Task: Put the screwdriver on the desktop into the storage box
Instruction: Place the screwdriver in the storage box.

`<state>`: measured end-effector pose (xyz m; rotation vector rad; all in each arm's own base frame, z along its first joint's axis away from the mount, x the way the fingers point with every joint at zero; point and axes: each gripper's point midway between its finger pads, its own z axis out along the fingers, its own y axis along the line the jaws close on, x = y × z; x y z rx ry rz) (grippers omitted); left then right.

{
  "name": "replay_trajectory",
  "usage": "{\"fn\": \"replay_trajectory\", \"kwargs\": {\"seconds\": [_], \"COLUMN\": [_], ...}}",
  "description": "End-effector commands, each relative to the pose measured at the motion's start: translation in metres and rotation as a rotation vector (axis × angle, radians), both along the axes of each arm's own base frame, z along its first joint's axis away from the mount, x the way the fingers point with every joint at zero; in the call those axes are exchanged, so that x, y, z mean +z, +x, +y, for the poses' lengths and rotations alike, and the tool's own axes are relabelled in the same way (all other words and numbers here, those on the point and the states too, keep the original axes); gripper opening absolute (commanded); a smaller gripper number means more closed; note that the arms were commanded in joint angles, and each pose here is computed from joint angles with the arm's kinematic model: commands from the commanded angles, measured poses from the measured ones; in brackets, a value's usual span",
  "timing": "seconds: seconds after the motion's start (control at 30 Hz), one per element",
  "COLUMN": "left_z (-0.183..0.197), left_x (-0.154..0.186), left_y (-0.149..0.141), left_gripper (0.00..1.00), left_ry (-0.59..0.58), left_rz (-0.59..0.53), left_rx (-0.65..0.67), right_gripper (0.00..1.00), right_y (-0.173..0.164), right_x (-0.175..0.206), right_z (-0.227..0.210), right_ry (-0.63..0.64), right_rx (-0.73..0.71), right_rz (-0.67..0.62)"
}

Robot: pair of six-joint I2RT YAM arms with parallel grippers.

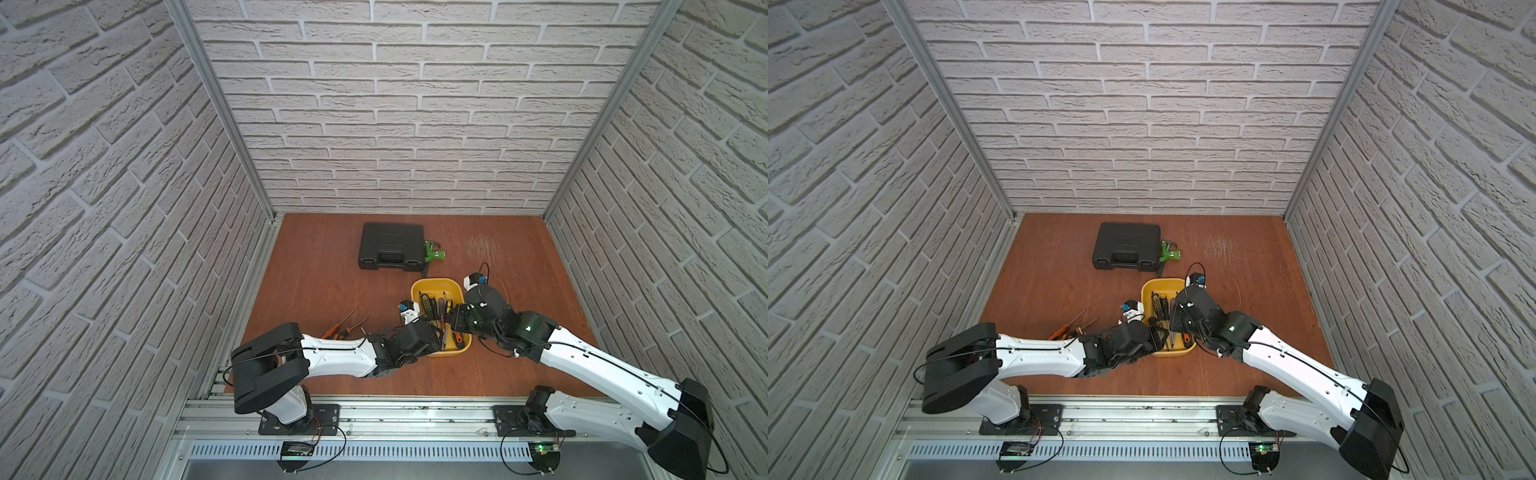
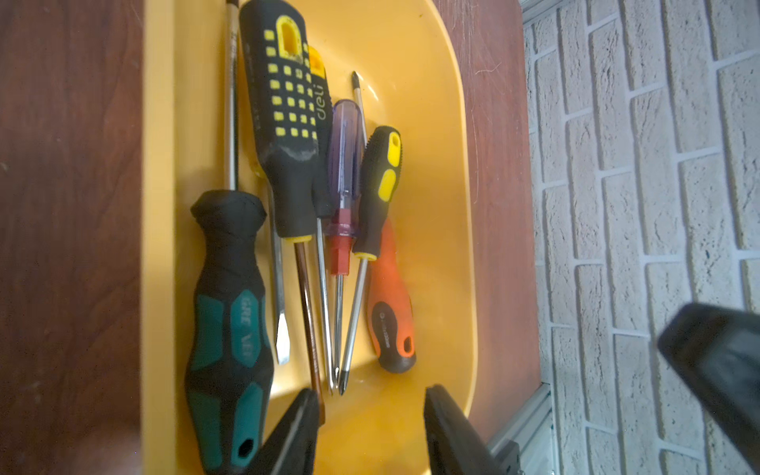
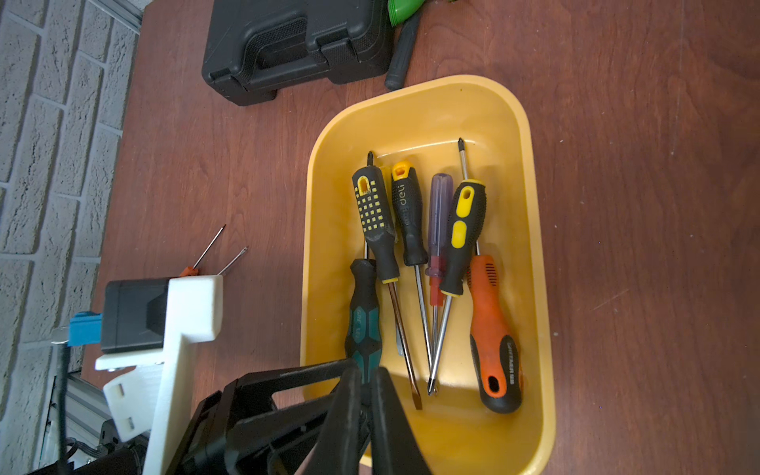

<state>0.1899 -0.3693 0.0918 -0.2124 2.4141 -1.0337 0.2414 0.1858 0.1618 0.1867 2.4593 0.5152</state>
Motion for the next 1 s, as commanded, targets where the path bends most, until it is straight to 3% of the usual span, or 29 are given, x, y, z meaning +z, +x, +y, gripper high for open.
{"fn": "replay_trajectory", "kwargs": {"seconds": [0.0,0.17,0.3,0.37,0.5,0.6,0.7,0.97], "left_z": [-0.003,0.032,0.113,0.168,0.282,0.334,0.353,0.347], "left_x": [0.028,0.064,0.090,0.086,0.051,0.037,0.016,-0.026], "left_y": [0.005,0.011,0.023,0.028,0.017,-0.001,-0.014,-0.008], "left_gripper": [0.49,0.52,0.54,0.58,0.55,0.59,0.62,0.57], "left_ry": [-0.008,0.122,0.322,0.406,0.504,0.511,0.466,0.392], "left_rz": [-0.064,-0.182,-0.281,-0.244,-0.024,0.038,0.103,0.294], "left_rx": [-0.026,-0.008,0.125,0.222,0.434,0.557,0.630,0.595], "right_gripper": [0.13,0.13,0.13,0.13,0.13,0.14,0.17,0.19], "right_y": [0.004,0.004,0.005,0.005,0.006,0.004,-0.003,-0.011], "right_x": [0.017,0.017,0.017,0.016,0.013,0.019,0.029,0.012], "right_z": [0.001,0.000,0.002,0.005,0.014,0.036,0.062,0.106], "right_ry": [-0.002,-0.016,-0.013,-0.010,0.005,0.041,0.043,-0.024], "right_rx": [0.010,0.012,0.020,0.027,0.052,0.137,0.230,0.332], "right_rz": [-0.039,-0.036,-0.035,-0.031,-0.019,-0.039,-0.078,-0.017]}}
